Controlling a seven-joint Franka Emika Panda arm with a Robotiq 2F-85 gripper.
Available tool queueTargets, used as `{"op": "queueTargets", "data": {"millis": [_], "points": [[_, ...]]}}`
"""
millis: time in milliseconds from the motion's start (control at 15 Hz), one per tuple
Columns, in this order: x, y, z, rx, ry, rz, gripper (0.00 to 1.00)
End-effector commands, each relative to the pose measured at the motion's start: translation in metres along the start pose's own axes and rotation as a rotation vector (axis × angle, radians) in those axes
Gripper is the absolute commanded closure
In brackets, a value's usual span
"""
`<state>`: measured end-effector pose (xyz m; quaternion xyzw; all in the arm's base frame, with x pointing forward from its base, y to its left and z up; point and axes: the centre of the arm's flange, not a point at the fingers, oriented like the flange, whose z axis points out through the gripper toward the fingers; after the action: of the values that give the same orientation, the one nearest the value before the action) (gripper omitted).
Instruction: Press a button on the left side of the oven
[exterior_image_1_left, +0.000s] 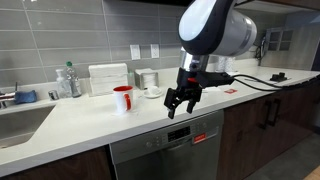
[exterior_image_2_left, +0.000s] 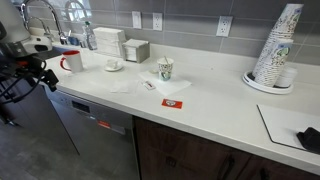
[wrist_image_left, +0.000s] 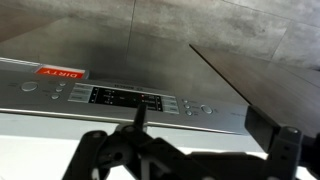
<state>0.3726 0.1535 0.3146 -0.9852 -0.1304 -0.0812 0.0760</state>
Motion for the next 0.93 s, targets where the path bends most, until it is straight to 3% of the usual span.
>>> {"op": "queueTargets", "data": {"millis": [0,133,667,867], "points": [[-0.003,-0.001,0.017,0.021,-0.049,-0.001,0.25],[-0.006,-0.001,0.023,0.010,-0.054,0.018,0.32],[-0.010,-0.003,0.061,-0.019,-0.028,0.030,0.95],[-0.014,-0.007,0.078,-0.033,-0.010,0.037,1.00]]}}
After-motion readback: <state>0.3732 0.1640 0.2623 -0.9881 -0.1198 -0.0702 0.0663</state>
